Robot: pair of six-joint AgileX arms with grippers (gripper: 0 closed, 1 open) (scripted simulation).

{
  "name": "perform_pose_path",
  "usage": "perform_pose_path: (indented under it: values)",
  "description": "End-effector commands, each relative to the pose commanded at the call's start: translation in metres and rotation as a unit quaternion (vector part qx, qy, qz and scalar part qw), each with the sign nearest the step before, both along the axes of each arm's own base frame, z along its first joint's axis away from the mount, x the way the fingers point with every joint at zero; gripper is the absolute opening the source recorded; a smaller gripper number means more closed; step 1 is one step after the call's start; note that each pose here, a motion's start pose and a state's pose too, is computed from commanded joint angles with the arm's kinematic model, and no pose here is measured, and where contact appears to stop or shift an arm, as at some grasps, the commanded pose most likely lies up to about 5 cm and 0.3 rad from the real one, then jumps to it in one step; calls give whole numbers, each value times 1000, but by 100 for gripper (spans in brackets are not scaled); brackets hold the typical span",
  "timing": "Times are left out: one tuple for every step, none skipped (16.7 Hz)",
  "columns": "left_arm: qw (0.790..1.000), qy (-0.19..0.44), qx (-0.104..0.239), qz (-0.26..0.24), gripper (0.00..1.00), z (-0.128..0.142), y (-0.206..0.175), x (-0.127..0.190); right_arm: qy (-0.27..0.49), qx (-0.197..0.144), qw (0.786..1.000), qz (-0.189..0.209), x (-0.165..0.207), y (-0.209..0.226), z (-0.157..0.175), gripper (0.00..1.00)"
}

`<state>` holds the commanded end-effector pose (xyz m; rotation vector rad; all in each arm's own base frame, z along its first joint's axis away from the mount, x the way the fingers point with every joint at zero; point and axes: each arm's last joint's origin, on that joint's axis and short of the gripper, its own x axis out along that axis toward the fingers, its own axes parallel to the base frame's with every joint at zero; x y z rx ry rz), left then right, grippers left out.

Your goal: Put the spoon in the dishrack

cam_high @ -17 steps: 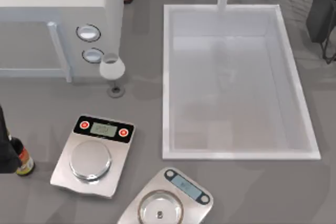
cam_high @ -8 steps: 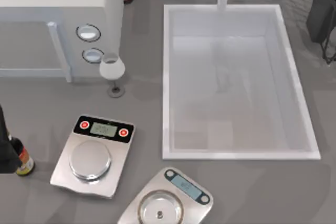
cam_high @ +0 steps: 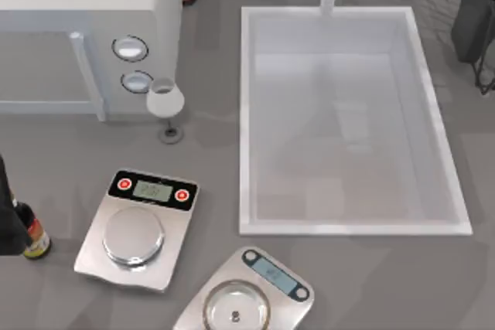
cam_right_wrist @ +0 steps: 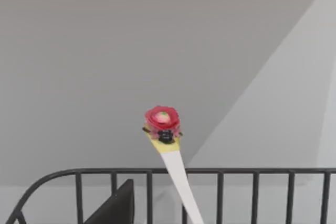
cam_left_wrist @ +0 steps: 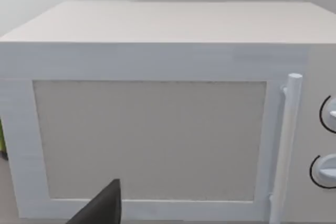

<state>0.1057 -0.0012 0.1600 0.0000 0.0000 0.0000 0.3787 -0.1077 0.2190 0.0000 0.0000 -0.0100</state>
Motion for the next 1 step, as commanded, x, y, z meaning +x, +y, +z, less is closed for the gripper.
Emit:
perform_pose_path:
  values:
    - [1000, 0, 0, 0, 100, 0, 0, 0, 0, 0, 1000, 0, 0, 0, 0, 100]
